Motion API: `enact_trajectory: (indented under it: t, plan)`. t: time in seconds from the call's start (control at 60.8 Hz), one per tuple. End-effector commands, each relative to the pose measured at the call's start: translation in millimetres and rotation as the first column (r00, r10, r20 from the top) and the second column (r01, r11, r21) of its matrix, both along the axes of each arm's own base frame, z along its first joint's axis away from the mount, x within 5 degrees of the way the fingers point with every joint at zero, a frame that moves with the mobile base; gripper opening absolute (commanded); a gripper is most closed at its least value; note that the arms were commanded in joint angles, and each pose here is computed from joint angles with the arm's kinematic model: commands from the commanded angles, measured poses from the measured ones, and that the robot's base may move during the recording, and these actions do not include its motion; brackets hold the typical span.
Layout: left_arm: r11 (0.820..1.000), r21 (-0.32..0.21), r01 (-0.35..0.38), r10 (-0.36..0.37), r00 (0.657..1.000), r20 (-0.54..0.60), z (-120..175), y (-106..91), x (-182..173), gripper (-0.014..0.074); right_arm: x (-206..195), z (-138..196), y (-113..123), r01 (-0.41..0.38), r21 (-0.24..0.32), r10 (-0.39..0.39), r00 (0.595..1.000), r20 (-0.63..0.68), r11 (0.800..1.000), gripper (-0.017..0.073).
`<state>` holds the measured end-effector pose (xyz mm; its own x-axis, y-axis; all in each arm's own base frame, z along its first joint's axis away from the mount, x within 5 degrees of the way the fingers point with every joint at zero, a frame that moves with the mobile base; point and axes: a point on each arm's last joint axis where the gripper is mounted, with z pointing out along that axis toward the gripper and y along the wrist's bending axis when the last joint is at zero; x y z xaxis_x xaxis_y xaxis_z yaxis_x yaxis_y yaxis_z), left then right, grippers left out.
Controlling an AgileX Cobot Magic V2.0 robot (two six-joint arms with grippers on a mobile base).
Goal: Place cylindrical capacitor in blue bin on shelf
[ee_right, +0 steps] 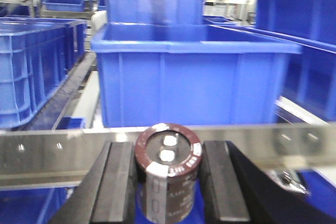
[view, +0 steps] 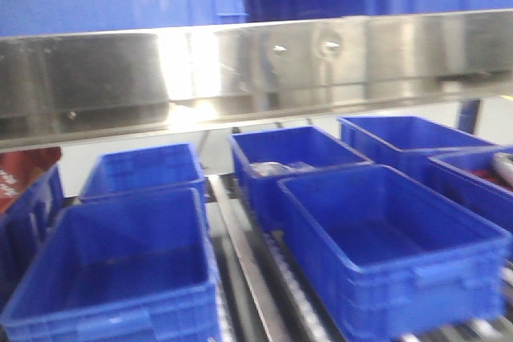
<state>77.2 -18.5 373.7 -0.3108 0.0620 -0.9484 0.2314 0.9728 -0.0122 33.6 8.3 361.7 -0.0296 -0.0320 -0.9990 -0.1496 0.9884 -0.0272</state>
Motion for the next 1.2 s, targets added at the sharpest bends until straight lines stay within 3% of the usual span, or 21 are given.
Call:
enact_trajectory:
  t: [0.0,0.493,0.806,1.184]
  plan:
    - [1.0,-0.006,0.008,-0.008,1.0,0.022,1.6,-0.6,-0.2,-0.0111,-0.8,3.5,-0.5,0.004,-0.006,-0.004,0.999,0.036,1.0,-0.0111]
    - [1.0,-0.006,0.008,-0.008,1.0,0.022,1.6,-0.6,-0.2,-0.0111,-0.8,3.5,-0.5,0.004,-0.006,-0.004,0.999,0.036,1.0,-0.0111]
    - [1.0,-0.006,0.008,-0.008,1.0,0.022,1.6,-0.6,-0.2,-0.0111,-1.4,3.5,1.5,-0.056,-0.006,0.057,0.998,0.036,0.998,-0.0111]
    - [1.0,-0.006,0.008,-0.008,1.0,0.022,1.6,-0.6,-0.2,-0.0111,-1.4,3.5,1.5,-0.057,-0.006,0.058,0.998,0.036,0.998,-0.0111]
